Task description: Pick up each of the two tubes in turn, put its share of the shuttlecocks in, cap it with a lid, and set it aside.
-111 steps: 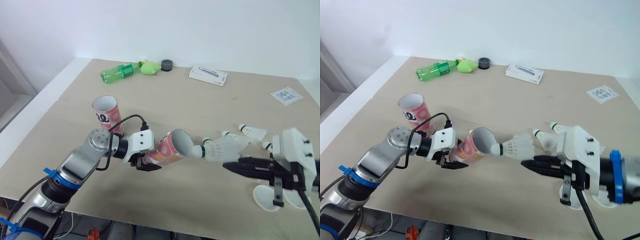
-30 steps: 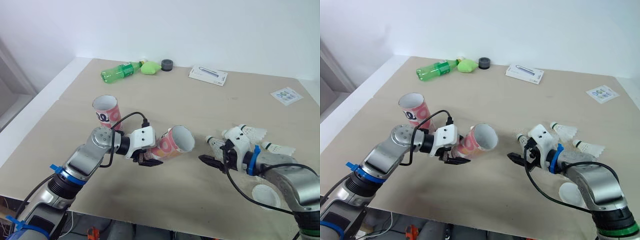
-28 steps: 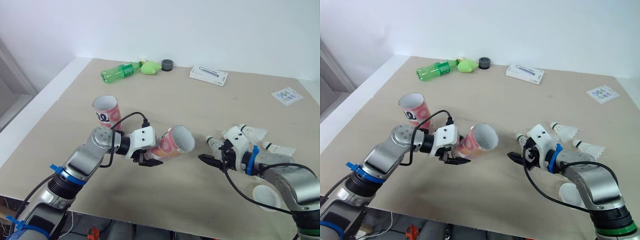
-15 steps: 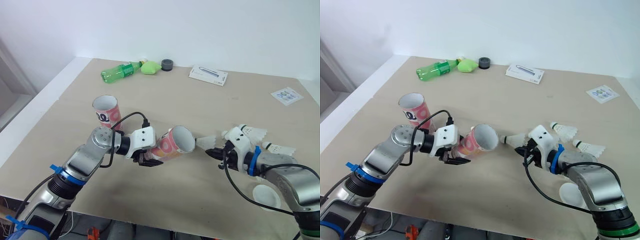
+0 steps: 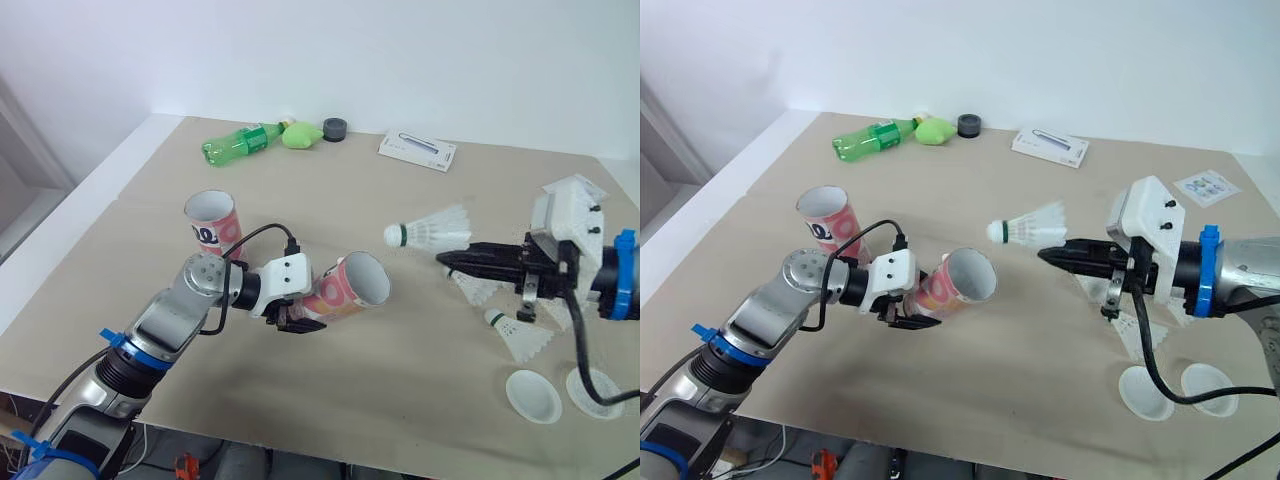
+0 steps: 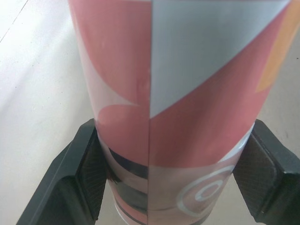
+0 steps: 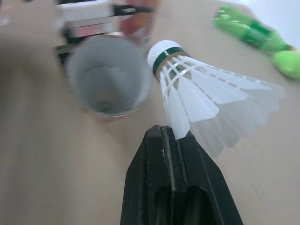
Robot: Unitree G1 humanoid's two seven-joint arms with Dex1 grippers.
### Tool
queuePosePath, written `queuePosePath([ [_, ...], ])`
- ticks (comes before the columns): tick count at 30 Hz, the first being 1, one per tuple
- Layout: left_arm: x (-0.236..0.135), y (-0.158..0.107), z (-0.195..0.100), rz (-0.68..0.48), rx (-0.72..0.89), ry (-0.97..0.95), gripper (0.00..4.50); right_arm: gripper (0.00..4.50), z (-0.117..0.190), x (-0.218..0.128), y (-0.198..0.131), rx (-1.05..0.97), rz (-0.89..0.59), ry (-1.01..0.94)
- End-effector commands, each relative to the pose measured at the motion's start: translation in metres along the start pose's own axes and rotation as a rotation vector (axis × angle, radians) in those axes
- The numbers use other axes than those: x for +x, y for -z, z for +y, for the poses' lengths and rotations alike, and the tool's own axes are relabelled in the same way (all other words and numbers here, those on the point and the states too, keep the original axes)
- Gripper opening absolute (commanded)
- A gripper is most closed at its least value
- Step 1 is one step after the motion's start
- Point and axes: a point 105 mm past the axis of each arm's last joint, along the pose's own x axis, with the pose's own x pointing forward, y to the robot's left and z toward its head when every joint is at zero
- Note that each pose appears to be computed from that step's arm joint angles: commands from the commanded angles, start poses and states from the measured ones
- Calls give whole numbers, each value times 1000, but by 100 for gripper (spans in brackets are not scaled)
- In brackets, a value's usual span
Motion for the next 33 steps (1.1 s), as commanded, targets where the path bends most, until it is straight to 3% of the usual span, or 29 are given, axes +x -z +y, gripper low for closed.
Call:
queuePosePath([
  [1, 7, 7, -5, 31, -20, 21, 331, 1, 6, 1, -14, -121, 30, -52],
  [13, 8, 7, -4, 28, -26, 11, 331, 1, 16, 30, -18, -268, 95, -164],
  [16, 8, 6, -3, 26, -27, 11, 331, 111, 11, 33, -24, -258, 65, -169],
  [18, 8, 6, -3, 26, -27, 10, 331, 158, 10, 34, -28, -254, 55, -168],
  [23, 9, 6, -4, 23, -28, 13, 331, 368, 11, 29, -28, -214, 50, -164],
  [27, 13, 5, -4, 12, -34, 19, 331, 368, 9, 10, -24, -102, 20, -113],
  [33, 24, 5, -10, -22, -43, 61, 331, 368, 12, -33, 21, 160, 103, 98],
])
